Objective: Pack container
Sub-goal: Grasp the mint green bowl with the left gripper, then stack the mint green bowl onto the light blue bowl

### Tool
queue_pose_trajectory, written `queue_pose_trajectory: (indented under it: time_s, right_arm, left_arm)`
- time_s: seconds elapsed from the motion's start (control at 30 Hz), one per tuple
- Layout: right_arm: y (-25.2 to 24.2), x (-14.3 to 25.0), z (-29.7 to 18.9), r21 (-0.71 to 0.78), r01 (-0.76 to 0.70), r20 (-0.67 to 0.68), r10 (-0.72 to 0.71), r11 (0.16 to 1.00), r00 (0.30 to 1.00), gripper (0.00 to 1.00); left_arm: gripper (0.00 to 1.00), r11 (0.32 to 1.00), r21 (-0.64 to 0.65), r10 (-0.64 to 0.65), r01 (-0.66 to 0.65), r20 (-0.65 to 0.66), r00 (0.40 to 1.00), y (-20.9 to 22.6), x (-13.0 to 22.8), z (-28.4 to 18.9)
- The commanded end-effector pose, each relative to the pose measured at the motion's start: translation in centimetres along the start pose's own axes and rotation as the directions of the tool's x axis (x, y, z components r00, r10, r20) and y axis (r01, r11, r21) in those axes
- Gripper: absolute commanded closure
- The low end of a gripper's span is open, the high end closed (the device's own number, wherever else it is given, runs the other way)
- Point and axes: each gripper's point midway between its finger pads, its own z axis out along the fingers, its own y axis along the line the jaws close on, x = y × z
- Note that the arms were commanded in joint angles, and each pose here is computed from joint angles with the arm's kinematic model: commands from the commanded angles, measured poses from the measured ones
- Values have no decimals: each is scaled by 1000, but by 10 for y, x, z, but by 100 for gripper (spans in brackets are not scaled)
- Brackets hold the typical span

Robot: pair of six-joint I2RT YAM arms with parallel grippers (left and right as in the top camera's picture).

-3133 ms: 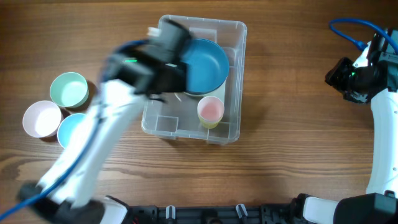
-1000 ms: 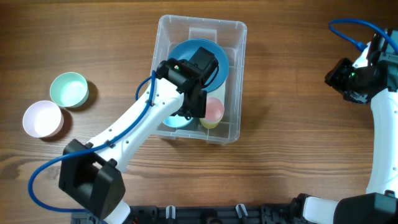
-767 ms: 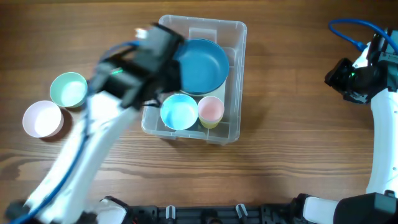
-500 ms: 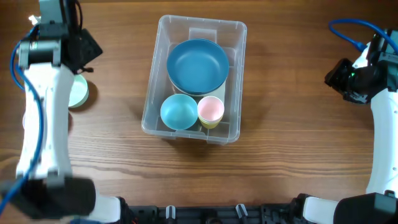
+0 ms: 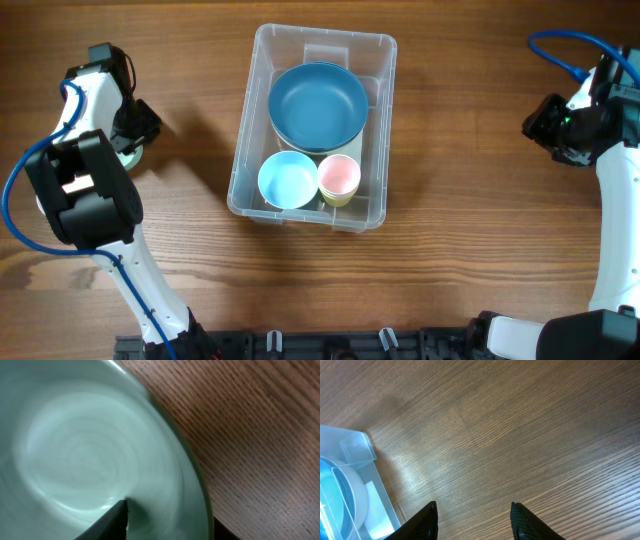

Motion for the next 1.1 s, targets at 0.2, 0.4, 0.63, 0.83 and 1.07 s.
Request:
queue_pose_trajectory:
  time_s: [0.2,0.4,0.63,0.83,1.07]
  right_arm:
    - [-2,1,4,13,13,-11,-12,1000,1000,53]
    - [-2,1,4,12,12,-12,-12,1000,1000,53]
    - [0,2,4,3,11,-16,-11,1000,1000,53]
    - [0,3,4,3,13,-19,-12,1000,1000,53]
    - [-1,3,4,4,13,-20,-13,1000,1000,52]
  left_arm:
    - [96,978,118,150,-173,183,972,-40,20,-119]
    - [96,821,270,344,-504,470,813,-76,149,-297]
    - [96,608,240,673,-757,349,652,-127,290,-269]
    - [88,604,178,755,-777,183,629,-149,315,-211]
    - [69,623,119,738,-773,238,631,-146,298,-216]
